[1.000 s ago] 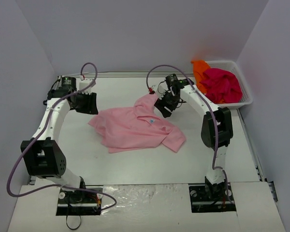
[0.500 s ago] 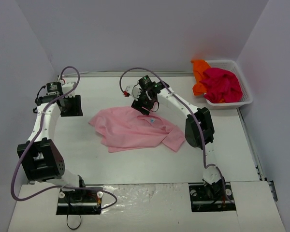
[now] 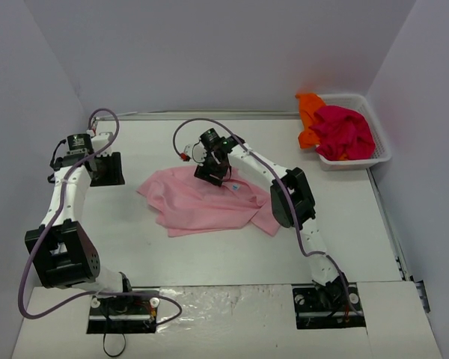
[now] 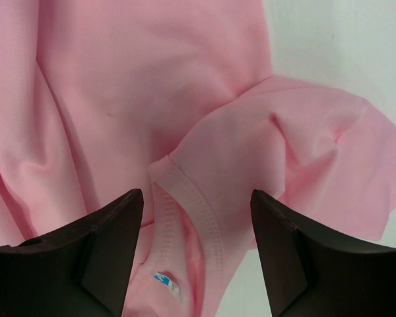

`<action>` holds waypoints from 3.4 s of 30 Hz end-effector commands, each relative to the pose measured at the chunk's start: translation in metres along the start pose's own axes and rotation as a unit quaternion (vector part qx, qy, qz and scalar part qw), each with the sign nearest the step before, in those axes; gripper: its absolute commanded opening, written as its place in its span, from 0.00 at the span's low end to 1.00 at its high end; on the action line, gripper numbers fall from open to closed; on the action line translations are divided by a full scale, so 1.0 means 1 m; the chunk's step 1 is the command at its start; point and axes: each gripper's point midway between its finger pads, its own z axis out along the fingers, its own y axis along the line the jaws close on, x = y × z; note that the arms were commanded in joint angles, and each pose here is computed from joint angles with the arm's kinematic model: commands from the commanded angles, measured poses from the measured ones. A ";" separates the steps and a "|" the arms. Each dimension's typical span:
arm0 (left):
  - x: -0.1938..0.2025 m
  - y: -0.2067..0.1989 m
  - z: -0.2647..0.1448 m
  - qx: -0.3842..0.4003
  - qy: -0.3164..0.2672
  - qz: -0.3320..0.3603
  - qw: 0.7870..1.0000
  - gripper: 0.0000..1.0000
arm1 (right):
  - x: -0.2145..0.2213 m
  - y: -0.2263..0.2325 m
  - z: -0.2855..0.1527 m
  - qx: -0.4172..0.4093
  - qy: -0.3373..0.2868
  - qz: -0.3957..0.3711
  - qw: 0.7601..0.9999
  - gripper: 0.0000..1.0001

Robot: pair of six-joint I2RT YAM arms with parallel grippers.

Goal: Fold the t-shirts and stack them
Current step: Flatten out the tshirt

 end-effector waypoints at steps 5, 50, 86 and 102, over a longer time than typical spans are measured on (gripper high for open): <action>-0.009 0.003 0.004 0.000 -0.011 -0.001 1.000 0.50 | -0.019 -0.007 -0.002 0.019 -0.011 -0.012 1.000 0.63; 0.001 0.001 0.041 0.033 0.019 -0.010 0.999 0.52 | -0.010 -0.005 0.012 0.034 0.016 -0.003 0.999 0.00; -0.004 -0.036 0.135 0.159 0.081 -0.096 0.979 0.24 | -0.009 -0.036 -0.069 0.090 -0.010 0.016 0.996 0.00; 0.028 -0.042 0.133 0.150 0.132 -0.050 0.978 0.02 | 0.006 -0.048 -0.071 0.094 -0.002 0.029 0.995 0.00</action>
